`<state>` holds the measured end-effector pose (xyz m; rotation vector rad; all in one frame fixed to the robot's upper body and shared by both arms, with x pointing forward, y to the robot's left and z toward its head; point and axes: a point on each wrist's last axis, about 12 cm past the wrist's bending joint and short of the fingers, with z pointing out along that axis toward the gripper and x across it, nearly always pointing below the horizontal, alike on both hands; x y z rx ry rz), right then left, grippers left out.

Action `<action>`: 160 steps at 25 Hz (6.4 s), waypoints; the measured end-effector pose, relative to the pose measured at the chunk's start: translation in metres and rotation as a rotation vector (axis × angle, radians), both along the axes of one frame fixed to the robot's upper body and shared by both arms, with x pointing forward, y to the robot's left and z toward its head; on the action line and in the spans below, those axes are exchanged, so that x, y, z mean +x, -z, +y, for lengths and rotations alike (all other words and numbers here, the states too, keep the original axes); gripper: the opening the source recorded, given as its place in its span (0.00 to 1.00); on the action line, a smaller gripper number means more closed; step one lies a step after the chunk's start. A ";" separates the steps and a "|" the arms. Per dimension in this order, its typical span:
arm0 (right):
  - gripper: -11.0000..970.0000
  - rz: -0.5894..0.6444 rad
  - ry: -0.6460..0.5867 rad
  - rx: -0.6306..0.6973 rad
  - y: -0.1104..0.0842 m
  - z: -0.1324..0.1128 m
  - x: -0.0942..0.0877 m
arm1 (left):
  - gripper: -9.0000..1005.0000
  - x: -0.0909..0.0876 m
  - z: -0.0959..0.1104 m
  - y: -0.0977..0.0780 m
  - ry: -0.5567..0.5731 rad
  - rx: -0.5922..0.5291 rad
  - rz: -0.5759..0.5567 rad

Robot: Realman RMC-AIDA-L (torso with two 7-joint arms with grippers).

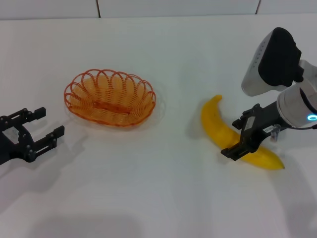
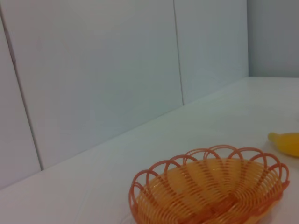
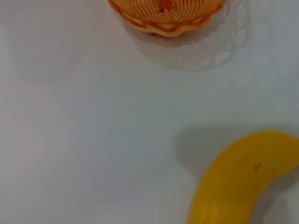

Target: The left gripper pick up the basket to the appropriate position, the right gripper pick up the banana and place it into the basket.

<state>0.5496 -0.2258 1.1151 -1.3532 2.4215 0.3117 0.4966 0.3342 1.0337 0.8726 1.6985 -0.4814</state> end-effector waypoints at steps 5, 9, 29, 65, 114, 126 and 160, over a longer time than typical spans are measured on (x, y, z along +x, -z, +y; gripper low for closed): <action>0.87 0.005 0.018 0.007 -0.002 -0.001 0.001 | 0.65 0.000 0.000 0.000 0.000 0.000 0.000; 0.79 0.009 0.019 0.006 -0.002 -0.001 0.002 | 0.65 0.000 0.000 0.000 0.000 0.000 0.000; 0.50 -0.278 -0.124 0.146 -0.066 0.033 -0.011 | 0.65 -0.001 0.001 0.000 -0.004 0.001 -0.006; 0.55 -0.441 -0.280 0.225 -0.008 0.158 0.033 | 0.65 0.006 -0.011 0.001 0.030 -0.010 -0.023; 0.79 -0.265 -0.093 0.684 0.024 -0.041 0.013 | 0.65 0.000 -0.008 0.004 0.006 -0.012 -0.038; 0.79 -0.251 -0.051 0.672 0.037 -0.058 -0.003 | 0.65 -0.004 -0.010 0.007 -0.010 -0.024 -0.059; 0.79 -0.246 -0.045 0.663 0.039 -0.059 -0.003 | 0.65 -0.005 -0.009 0.007 -0.013 -0.022 -0.059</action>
